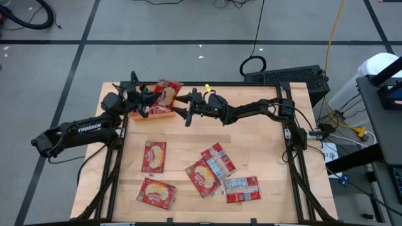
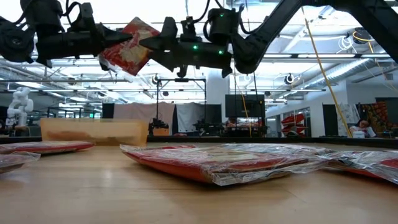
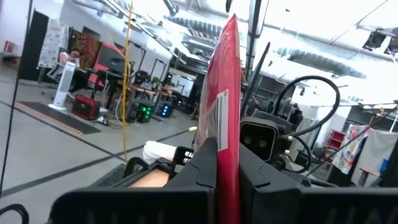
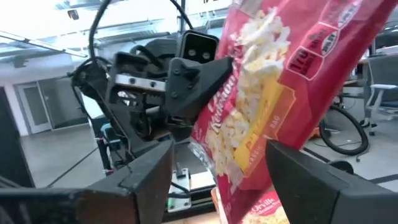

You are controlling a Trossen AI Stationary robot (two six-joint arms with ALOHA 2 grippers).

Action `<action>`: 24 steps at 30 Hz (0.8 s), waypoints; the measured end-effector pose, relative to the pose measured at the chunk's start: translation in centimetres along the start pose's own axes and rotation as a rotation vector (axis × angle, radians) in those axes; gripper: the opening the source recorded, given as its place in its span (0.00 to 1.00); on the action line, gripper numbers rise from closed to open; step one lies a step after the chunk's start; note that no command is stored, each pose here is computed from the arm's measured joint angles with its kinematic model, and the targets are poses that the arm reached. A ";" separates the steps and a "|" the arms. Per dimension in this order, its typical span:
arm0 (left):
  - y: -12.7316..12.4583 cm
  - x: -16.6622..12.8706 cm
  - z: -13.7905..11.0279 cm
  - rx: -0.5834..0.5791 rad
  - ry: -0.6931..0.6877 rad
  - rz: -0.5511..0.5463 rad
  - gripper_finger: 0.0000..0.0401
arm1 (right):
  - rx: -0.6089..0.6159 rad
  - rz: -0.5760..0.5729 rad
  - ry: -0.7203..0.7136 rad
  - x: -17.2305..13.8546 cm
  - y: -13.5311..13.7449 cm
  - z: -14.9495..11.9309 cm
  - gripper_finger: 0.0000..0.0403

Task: Sort popcorn bags into baskets
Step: Put the red popcorn bag into the orange bin

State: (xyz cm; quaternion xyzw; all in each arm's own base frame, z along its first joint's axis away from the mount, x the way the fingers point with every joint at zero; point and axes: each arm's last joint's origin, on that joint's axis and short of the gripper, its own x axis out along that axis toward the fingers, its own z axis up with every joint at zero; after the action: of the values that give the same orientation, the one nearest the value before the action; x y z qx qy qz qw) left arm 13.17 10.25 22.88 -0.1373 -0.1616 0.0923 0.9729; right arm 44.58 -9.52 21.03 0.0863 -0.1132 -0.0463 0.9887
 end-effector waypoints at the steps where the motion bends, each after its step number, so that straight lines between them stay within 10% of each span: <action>1: 0.0 0.0 0.0 0.000 0.001 -0.003 0.04 | 0.004 0.001 0.000 0.0 0.0 0.0 0.61; 13: 0.3 -0.4 0.9 0.046 -0.042 -0.036 0.04 | 0.032 -0.040 0.082 0.1 -0.1 -0.7 0.38; 24: 0.3 -0.5 0.9 0.016 -0.003 -0.100 0.07 | -0.033 -0.059 -0.027 0.0 -0.9 0.4 0.49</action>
State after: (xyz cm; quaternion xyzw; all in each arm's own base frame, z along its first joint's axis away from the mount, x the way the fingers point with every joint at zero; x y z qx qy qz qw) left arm 12.34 10.60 23.44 -0.1212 -0.1690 0.0449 0.9771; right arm 44.40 -10.43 21.27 0.0727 -0.1234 -0.0783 0.9866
